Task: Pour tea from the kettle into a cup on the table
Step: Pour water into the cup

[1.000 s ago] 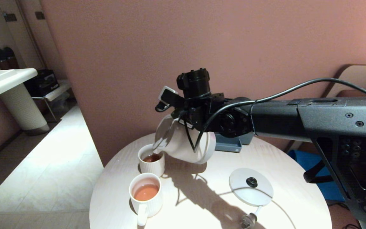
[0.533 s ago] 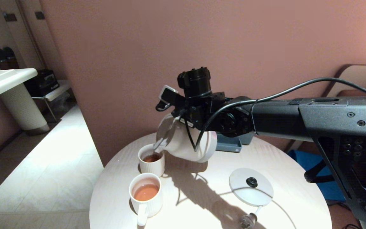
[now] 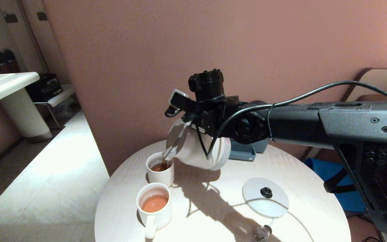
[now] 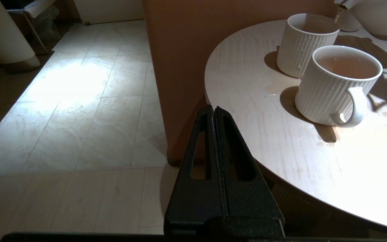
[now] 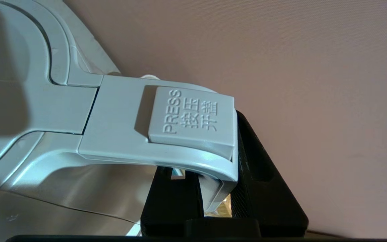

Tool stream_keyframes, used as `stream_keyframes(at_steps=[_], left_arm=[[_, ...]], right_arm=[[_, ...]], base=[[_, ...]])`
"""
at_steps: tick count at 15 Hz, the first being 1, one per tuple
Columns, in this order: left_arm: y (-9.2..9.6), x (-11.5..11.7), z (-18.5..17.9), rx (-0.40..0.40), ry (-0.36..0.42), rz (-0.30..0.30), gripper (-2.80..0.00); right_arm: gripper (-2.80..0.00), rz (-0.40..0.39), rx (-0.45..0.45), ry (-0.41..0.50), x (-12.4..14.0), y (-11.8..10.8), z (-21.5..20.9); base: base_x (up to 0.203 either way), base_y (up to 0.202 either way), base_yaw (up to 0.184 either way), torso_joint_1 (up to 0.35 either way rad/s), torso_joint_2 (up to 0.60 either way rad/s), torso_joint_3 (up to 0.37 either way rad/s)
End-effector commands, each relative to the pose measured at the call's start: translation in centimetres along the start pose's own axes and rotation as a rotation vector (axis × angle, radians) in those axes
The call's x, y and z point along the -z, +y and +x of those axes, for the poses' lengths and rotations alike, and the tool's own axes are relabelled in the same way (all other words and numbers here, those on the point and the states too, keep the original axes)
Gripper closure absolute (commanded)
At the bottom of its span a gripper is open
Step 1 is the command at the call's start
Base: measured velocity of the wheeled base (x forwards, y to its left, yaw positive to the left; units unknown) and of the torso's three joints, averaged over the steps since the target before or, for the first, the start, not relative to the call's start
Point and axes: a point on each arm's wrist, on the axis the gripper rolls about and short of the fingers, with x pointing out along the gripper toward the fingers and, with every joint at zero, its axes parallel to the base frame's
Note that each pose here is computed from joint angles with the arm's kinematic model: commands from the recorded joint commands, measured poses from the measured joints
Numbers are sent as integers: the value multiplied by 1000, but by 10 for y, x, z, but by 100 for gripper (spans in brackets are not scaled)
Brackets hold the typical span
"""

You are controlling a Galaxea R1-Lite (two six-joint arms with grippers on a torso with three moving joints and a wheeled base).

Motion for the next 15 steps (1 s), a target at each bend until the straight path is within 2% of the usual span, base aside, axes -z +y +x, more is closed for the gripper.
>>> stream_keyframes(at_steps=[1,15], left_arm=[[0,0,0,0,1,-1,0],[0,0,0,0,1,1,0]], right_arm=[[0,-4,3,2,0,-1,-1],[0,-5,14,5,-1,-4,-2]], base=[[0,0,0,0,0,0],[0,0,0,0,0,0]])
